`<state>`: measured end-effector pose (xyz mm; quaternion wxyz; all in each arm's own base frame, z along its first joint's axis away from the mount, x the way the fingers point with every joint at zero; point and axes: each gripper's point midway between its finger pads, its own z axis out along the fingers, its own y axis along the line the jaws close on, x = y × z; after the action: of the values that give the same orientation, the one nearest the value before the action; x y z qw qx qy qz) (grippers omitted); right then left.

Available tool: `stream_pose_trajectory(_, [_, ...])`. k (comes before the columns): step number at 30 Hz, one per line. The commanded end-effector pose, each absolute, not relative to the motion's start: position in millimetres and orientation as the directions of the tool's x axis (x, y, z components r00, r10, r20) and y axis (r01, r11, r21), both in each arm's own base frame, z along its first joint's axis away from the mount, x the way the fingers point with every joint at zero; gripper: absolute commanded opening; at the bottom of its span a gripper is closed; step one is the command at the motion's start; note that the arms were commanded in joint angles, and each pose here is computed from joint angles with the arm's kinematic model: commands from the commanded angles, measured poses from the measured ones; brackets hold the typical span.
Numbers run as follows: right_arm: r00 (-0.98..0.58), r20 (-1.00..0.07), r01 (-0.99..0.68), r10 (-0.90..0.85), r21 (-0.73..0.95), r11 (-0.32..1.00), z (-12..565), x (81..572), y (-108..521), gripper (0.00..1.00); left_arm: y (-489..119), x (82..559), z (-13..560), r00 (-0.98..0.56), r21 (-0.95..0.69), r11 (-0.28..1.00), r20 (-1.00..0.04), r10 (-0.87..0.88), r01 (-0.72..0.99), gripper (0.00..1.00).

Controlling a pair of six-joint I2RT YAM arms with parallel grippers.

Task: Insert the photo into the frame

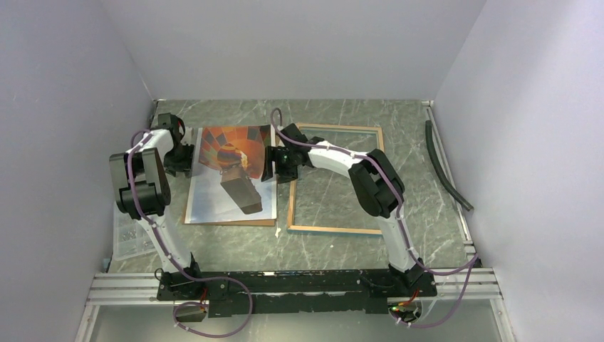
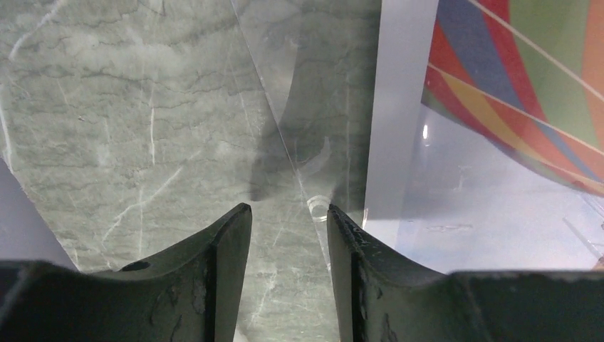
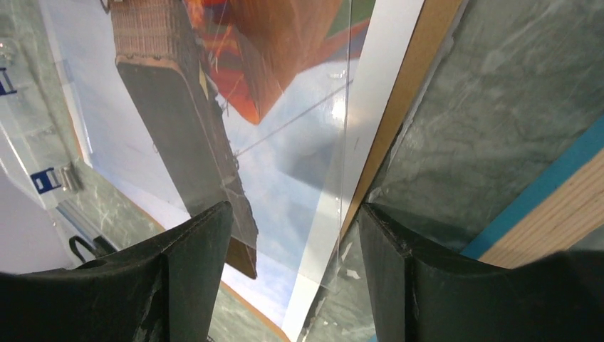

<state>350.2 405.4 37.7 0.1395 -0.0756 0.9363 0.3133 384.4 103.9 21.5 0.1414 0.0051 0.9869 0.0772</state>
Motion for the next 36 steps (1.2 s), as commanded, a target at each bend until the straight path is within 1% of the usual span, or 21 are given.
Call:
stream_pose_trajectory(1, [-0.955, -0.294, -0.225, -0.041, 0.628, 0.745, 60.7, 337.6, 406.9, 0.69, 71.4, 367.0, 0.8, -0.973, 0.030, 0.999, -0.232, 0.021, 0.014, 0.48])
stream_pose_trajectory(4, [-0.960, -0.278, -0.215, -0.038, 0.644, 0.734, 62.2, 328.7, 406.2, 0.68, 63.3, 361.7, 0.9, -0.973, -0.010, 1.000, -0.231, 0.020, 0.023, 0.44])
stream_pose_trajectory(7, [-0.962, -0.272, -0.209, -0.034, 0.644, 0.736, 63.8, 322.3, 402.8, 0.68, 58.7, 358.1, 1.3, -0.972, -0.031, 0.999, -0.235, 0.024, 0.032, 0.39])
stream_pose_trajectory(10, [-0.961, -0.275, -0.208, -0.030, 0.646, 0.735, 68.1, 319.0, 399.5, 0.67, 56.7, 355.2, 0.2, -0.971, -0.039, 0.999, -0.238, 0.025, 0.035, 0.37])
stream_pose_trajectory(25, [-0.949, -0.312, -0.245, -0.044, 0.644, 0.724, 101.4, 312.3, 403.3, 0.65, 62.1, 354.0, 7.2, -0.966, -0.003, 0.999, -0.257, 0.040, 0.043, 0.35])
stream_pose_trajectory(27, [-0.947, -0.317, -0.251, -0.044, 0.651, 0.716, 107.4, 311.8, 405.1, 0.63, 62.7, 353.6, 7.2, -0.966, 0.001, 0.999, -0.257, 0.042, 0.043, 0.34])
stream_pose_trajectory(31, [-0.943, -0.331, -0.270, -0.034, 0.700, 0.661, 131.4, 308.1, 412.2, 0.60, 62.2, 354.0, 8.8, -0.965, -0.001, 0.999, -0.259, 0.041, 0.043, 0.34])
stream_pose_trajectory(36, [-0.938, -0.347, -0.290, 0.006, 0.793, 0.536, 168.3, 306.3, 426.3, 0.59, 62.0, 355.2, 10.9, -0.963, -0.003, 0.999, -0.265, 0.043, 0.045, 0.34])
